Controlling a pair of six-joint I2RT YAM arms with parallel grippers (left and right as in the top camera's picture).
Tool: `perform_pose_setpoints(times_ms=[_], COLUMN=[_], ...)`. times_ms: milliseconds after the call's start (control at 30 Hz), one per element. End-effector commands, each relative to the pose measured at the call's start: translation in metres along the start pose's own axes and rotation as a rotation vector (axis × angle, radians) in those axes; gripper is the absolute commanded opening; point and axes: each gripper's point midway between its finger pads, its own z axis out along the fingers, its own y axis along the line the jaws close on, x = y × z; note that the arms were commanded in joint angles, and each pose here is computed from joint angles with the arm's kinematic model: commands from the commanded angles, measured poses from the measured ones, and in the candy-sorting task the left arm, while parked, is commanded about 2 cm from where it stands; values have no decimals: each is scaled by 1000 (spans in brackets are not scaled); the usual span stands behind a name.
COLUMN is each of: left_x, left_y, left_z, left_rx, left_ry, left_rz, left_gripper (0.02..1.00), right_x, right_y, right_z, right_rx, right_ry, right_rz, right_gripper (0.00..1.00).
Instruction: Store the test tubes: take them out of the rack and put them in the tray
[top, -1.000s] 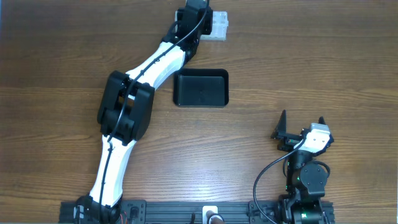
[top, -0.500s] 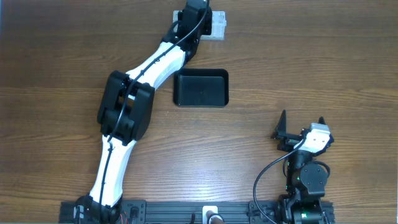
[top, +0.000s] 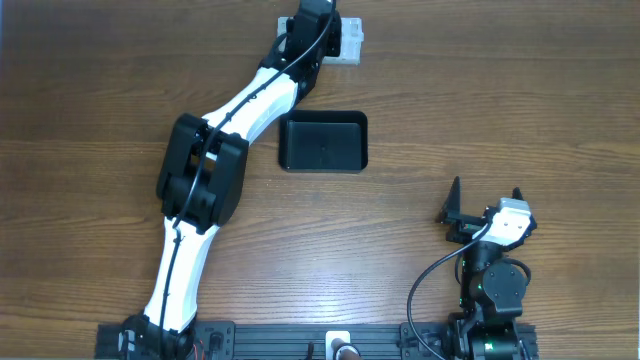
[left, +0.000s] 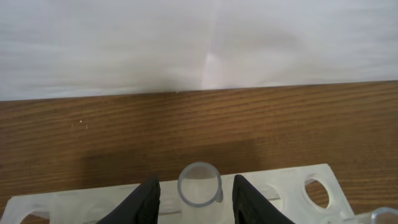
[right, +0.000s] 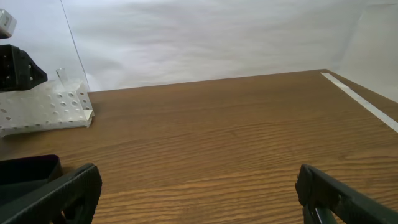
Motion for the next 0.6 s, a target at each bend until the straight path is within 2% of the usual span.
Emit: perform_pose_setpoints(times_ms=[33,600], left_x=[-9,-22], left_y=[-4,-1], left_z=[-4,-15], left_rx=[16,7], left_ry=[-2,0], left_rz=[3,2], left_gripper=[382,378], right_x=[2,2], right_y=[1,1], right_z=[0,0], right_rx=[-3,-3], right_ry=[2,2], right_rz=[-2,-2], right_gripper=[991,991])
